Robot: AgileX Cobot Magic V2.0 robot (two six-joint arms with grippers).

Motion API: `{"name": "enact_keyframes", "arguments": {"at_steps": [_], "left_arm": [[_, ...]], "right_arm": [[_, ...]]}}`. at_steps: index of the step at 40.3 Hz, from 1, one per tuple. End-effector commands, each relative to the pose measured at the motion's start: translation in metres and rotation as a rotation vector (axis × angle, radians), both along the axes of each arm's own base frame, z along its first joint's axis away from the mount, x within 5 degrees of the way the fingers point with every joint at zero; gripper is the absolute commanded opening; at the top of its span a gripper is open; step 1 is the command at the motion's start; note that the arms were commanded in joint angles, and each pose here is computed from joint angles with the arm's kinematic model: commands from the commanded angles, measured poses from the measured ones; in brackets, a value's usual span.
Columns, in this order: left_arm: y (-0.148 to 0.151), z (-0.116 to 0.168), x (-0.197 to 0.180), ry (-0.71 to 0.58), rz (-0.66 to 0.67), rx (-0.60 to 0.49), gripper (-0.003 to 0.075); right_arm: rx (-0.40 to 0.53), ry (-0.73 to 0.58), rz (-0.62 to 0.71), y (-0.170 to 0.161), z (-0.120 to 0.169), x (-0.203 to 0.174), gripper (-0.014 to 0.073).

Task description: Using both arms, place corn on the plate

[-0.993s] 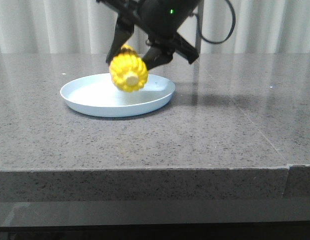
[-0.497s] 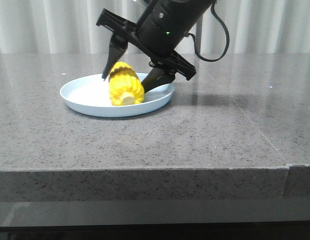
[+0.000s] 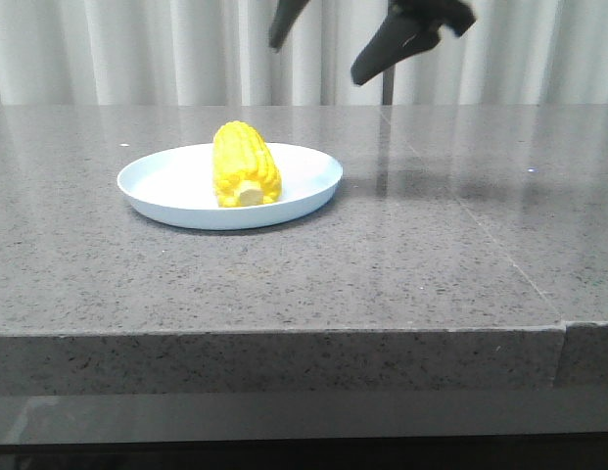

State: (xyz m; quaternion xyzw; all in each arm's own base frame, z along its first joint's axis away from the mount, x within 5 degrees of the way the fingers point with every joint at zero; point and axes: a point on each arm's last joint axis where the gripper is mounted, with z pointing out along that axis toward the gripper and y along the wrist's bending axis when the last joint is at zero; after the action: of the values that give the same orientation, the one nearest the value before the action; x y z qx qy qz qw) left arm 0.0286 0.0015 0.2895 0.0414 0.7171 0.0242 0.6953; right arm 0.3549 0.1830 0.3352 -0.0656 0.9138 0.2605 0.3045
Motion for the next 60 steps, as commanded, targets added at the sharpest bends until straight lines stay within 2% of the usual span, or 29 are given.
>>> {"name": "enact_keyframes", "arguments": {"at_steps": [1,7,10,14,17,26,33,39,60], "left_arm": [[0.0,0.015,-0.001,-0.094,-0.006,-0.002,-0.002],[0.0,0.015,-0.001,-0.094,-0.006,-0.002,-0.002],[0.0,0.015,-0.001,-0.094,-0.006,-0.002,-0.002],[0.0,0.015,-0.001,-0.094,-0.006,-0.002,-0.002],[0.0,0.015,-0.001,-0.094,-0.006,-0.002,-0.002],[0.0,0.015,-0.001,-0.094,-0.006,-0.002,-0.002],[0.0,0.015,-0.001,-0.094,-0.006,-0.002,-0.002],[0.0,0.015,-0.001,-0.094,-0.006,-0.002,-0.002],[0.0,0.015,-0.001,-0.094,-0.006,-0.002,-0.002]], "right_arm": [[0.003,-0.131,-0.003,-0.012,0.041,-0.013,0.0459],[-0.026,-0.166,-0.002,-0.017,0.051,-0.019,0.0174],[-0.054,-0.184,0.0,-0.02,0.054,-0.021,0.0066],[-0.126,-0.21,0.004,-0.027,0.058,-0.025,-0.0027],[-0.159,-0.211,-0.006,-0.036,0.062,-0.028,-0.0061],[-0.177,-0.192,-0.109,-0.082,0.075,-0.04,-0.0074],[-0.195,-0.223,-0.191,-0.112,0.07,-0.065,-0.0074],[-0.24,-0.311,-0.216,-0.125,0.054,-0.102,-0.0074],[-0.158,-0.709,-0.297,-0.159,-0.017,-0.245,-0.0074]]}}
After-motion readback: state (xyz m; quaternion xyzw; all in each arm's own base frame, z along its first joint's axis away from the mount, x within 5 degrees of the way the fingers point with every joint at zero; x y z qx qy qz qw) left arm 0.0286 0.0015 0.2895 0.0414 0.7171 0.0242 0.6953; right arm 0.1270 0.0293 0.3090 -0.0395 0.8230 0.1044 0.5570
